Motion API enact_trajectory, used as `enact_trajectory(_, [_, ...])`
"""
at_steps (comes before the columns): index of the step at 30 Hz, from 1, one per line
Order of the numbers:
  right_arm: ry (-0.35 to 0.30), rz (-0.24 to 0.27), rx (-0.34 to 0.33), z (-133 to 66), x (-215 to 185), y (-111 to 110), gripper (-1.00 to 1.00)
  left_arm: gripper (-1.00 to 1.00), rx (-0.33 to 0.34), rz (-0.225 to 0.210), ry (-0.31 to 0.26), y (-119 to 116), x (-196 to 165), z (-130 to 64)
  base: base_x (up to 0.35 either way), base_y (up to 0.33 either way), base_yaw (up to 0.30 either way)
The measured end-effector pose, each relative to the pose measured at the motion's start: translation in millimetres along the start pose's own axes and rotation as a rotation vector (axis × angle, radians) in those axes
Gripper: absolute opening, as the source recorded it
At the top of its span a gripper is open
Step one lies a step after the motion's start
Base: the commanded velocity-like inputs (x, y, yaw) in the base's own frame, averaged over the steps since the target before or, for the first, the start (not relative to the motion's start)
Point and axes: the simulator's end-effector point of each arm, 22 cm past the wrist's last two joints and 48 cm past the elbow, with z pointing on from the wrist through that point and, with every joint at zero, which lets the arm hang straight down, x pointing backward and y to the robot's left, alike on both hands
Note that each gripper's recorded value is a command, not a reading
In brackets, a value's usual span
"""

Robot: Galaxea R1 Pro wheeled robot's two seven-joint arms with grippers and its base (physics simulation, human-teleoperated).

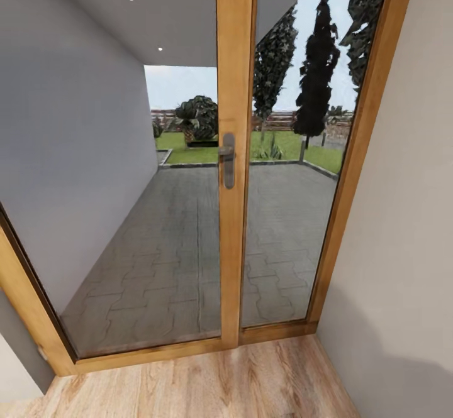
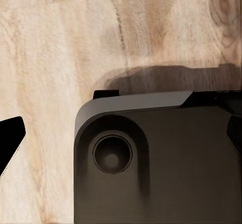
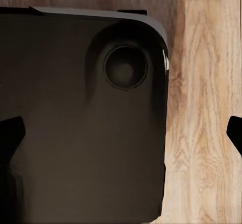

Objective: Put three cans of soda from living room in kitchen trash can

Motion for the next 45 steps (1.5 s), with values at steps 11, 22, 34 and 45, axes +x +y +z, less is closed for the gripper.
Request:
enact_trajectory(11, [-0.071,0.009,-0.005,-0.7,-15,-5,1.00,1.00,0.001,0.001,-0.045,0,-10,0.0,0.000,0.000,0.116])
enact_trajectory(22, [-0.078,0.010,-0.004,-0.7,-17,-6,1.00,1.00,0.001,0.003,-0.051,0,-12,0.2,-0.023,0.019,0.239])
enact_trajectory(34, [-0.082,0.010,-0.004,-0.7,-19,-6,1.00,1.00,0.002,0.003,-0.055,0,-14,0.4,-0.194,0.166,0.247])
enact_trajectory(45, [-0.086,0.009,-0.001,-0.7,-20,-9,1.00,1.00,0.002,0.004,-0.059,0,-15,0.6,-0.229,0.198,0.248])
